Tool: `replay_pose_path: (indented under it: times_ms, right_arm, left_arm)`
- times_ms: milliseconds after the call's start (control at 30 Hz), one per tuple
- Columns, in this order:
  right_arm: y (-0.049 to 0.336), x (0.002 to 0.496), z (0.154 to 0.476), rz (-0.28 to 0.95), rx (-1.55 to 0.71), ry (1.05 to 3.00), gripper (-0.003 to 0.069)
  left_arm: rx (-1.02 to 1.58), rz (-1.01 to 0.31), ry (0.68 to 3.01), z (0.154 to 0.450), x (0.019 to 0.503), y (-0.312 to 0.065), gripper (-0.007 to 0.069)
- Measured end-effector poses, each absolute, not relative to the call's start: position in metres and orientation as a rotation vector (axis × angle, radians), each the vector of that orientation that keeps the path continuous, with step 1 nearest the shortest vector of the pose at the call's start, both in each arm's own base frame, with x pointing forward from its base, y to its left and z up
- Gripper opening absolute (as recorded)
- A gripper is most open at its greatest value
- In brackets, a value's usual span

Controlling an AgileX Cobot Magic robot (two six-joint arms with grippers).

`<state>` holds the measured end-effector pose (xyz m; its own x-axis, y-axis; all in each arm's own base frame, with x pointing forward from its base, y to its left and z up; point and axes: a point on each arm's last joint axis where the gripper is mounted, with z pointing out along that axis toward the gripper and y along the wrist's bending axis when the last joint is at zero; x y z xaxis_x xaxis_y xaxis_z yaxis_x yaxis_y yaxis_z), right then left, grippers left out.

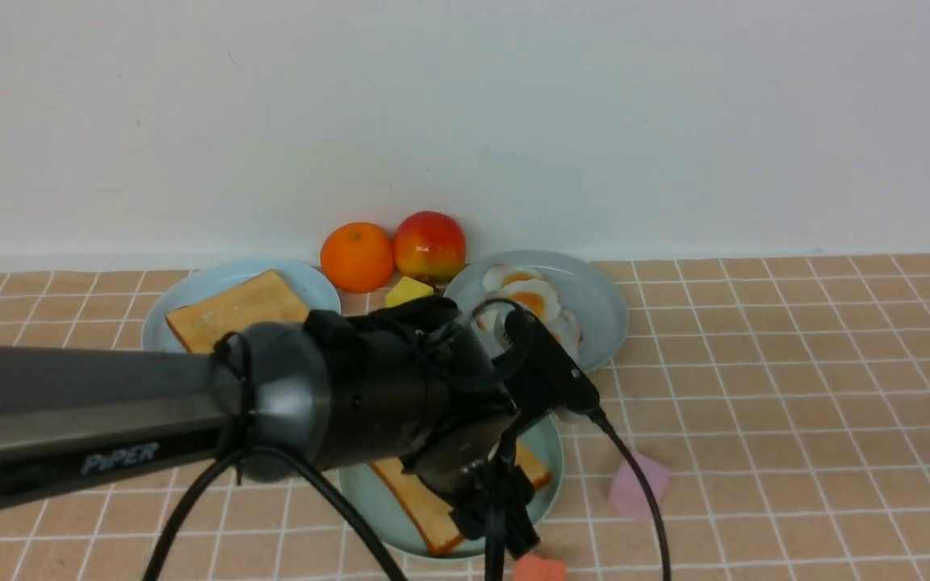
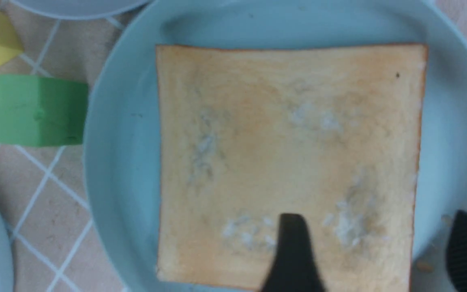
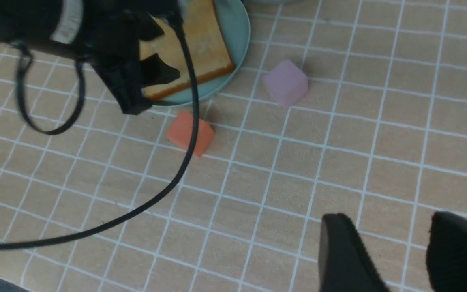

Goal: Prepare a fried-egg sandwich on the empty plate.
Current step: Use the left arm to put a slice of bread into the empty plate in the middle, then use the right arm to grab a fried egg

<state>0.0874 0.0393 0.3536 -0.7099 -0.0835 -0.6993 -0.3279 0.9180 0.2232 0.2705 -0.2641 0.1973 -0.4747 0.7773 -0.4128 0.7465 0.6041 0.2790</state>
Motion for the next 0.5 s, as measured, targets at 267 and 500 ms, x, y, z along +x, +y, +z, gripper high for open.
replay_pose_path:
  times_ms: [267,500]
  right_arm:
    - [0.048,0.145,0.342,0.447,-0.284,2.341,0.0338]
    - [0.06,0.208,0.329,0.492,-0.369,2.383,0.02]
  left_arm:
    - [0.999,-0.009,2.383,0.255,0.251,-0.244,0.054]
    - [0.76,-0.176,2.302,0.338,0.205,-0.196,0.0135]
